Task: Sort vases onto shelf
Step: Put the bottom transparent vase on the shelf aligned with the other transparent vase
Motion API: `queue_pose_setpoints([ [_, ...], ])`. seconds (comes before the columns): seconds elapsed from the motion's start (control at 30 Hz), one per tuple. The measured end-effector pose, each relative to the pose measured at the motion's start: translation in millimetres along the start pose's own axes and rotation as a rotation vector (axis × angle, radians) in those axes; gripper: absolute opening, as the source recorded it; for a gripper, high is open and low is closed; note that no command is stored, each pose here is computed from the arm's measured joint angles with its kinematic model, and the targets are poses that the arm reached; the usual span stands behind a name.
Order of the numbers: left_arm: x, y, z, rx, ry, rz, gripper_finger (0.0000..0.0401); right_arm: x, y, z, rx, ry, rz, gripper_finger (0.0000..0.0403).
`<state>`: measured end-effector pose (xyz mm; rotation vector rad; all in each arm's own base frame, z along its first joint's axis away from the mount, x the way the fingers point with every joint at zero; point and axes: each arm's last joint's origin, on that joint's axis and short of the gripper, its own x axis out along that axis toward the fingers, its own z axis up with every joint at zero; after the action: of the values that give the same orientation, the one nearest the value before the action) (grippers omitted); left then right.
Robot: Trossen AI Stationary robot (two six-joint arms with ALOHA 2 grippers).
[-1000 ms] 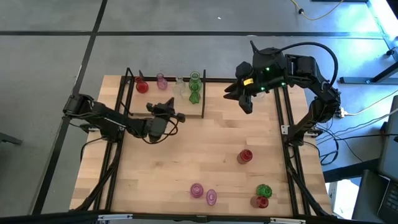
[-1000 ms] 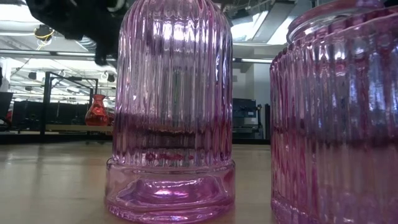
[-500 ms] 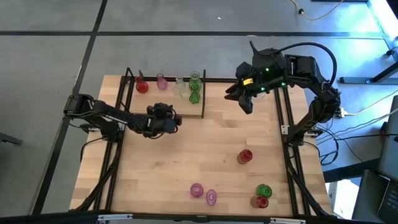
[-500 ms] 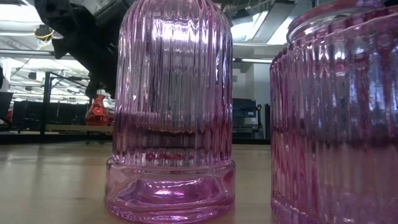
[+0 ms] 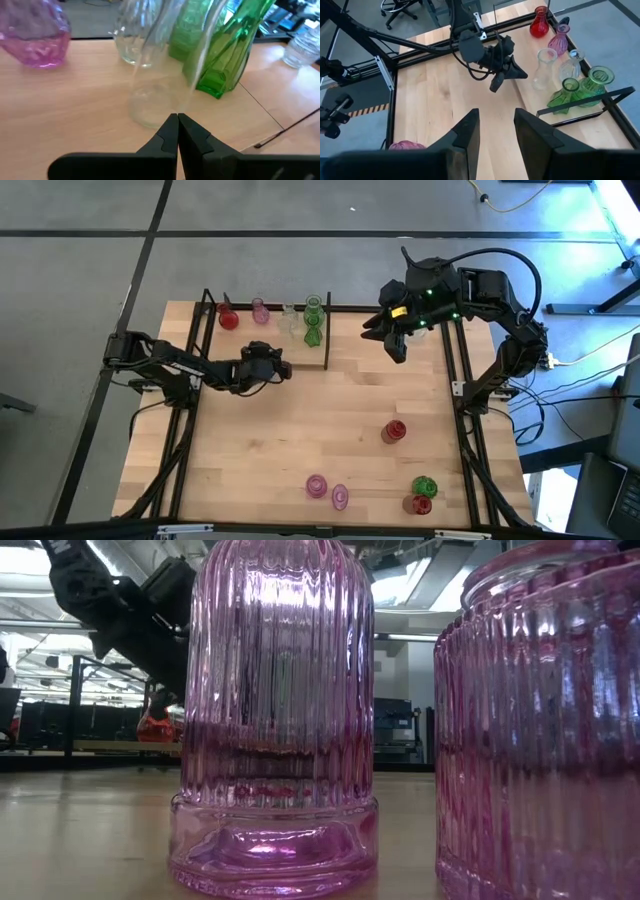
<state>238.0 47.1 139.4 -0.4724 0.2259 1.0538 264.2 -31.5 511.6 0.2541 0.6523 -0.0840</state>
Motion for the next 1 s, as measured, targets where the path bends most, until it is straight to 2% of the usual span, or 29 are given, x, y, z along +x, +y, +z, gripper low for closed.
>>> queue_pose_setpoints([
  [0.57, 25, 16, 21, 0.018, 0.018, -0.041, 0.0000, 0, -1, 0, -0.006, -0.004, -0.019, 0.0113],
  [1.0, 30, 21, 26, 0.031, 0.019, -0.024, 0.0000, 0, -1, 0, -0.005, -0.004, -0.020, 0.0113],
])
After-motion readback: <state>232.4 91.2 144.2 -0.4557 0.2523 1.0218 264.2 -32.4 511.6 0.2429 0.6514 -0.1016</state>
